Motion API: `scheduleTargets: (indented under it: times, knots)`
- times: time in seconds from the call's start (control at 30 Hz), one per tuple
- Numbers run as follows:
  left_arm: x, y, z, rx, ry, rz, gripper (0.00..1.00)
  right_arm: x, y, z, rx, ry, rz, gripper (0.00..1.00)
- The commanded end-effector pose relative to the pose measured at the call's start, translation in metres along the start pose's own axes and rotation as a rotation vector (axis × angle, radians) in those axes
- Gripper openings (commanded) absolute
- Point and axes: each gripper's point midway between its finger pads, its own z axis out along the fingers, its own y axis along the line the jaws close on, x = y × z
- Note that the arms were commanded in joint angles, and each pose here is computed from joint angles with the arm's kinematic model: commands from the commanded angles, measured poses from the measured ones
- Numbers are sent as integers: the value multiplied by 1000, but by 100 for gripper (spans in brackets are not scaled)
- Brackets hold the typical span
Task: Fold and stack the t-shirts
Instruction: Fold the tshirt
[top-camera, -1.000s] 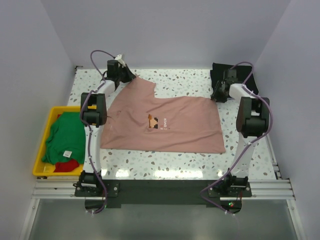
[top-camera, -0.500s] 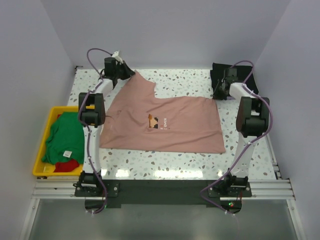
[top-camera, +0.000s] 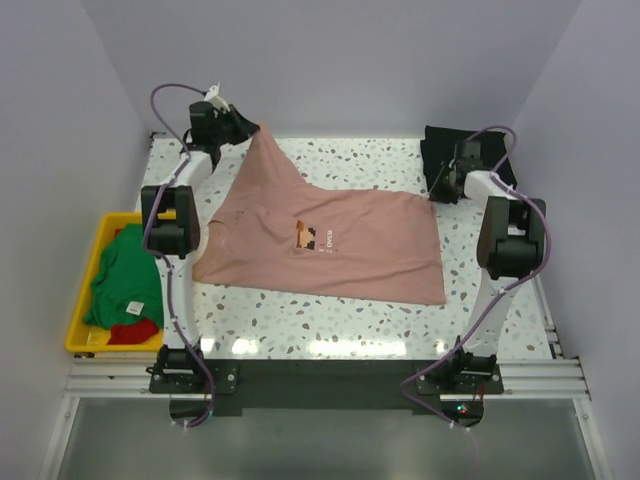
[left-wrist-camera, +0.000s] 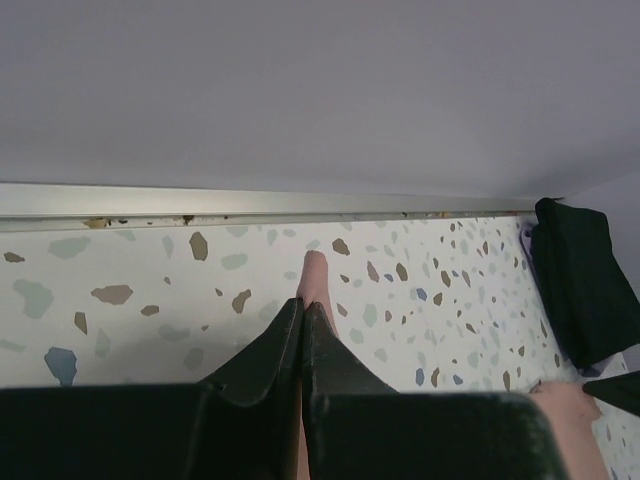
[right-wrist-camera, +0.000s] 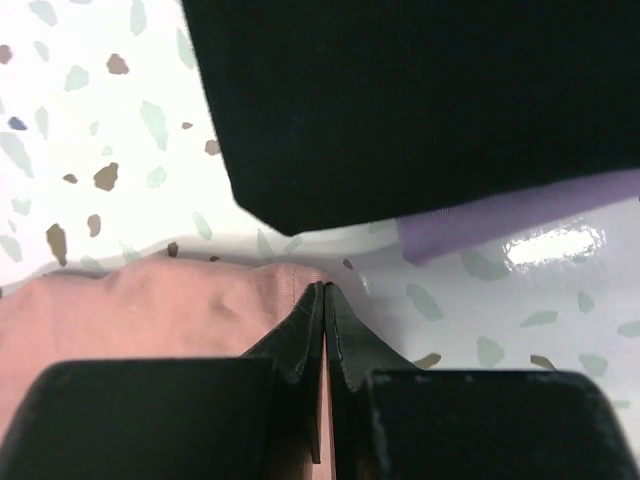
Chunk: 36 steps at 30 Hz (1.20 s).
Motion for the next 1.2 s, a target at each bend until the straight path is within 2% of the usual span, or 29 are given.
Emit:
scheduleTargets:
  times: [0.0, 0.2, 0.8, 1.17]
  knots:
    - [-56, -27, -27, 62, -113, 50, 0, -38, 21, -38, -89, -144, 9, 0]
    - [-53, -23, -48, 54, -121, 34, 0, -39, 22, -58, -110, -195, 25, 0]
    - [-49, -24, -125, -15, -155, -13, 0, 3, 1, -86, -65, -183, 100, 0]
    - [-14, -16, -167, -139, -135, -115, 0, 35, -21, -101, 4, -153, 154, 0]
